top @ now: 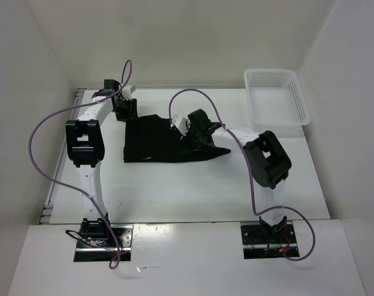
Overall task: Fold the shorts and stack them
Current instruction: Fold the shorts
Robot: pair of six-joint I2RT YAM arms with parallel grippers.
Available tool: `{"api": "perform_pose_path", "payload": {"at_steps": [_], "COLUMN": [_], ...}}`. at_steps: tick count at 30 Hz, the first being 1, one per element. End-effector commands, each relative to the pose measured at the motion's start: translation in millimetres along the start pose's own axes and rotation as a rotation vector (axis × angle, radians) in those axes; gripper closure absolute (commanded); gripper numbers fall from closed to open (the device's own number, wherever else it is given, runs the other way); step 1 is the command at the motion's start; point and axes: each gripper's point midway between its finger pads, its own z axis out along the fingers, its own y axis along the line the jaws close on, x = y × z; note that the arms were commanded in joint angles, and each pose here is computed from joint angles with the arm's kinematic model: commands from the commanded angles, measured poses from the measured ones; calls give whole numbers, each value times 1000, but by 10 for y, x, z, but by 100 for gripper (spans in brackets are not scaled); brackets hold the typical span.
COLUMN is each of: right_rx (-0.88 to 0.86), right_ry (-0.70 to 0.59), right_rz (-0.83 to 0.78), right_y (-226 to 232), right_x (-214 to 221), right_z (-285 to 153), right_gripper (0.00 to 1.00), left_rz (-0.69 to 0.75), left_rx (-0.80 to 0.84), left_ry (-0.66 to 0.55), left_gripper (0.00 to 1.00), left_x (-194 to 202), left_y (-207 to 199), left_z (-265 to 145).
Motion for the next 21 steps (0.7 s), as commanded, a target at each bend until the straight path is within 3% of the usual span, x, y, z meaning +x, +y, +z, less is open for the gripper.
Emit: {"api": "perform_pose_path", "payload": {"at_steps": [1,8,11,15,21], "right_rx": [-20,-34,-34,-40,-58], "right_ry": [11,2,2,-1,-2], "right_rz": [-25,-59,-59,-77,-92], "right_y": [37,76,76,100,160], "right_x": [67,23,23,-20,-32], "right_z": [-11,-37,-37,-43,-42], "right_gripper": [88,88,88,88,88], "left_rz": [31,14,9,2,2], "left_rx": [-14,49,67,99,88], "left_ry": [-86,-41,-10,5,6], "left_gripper": [41,41,46,63,99], "left_x": [-287,-144,-50,-20,-25], "left_y": [18,-48,-91,-143,-116], "left_z": [-128,2,96,104,128]}}
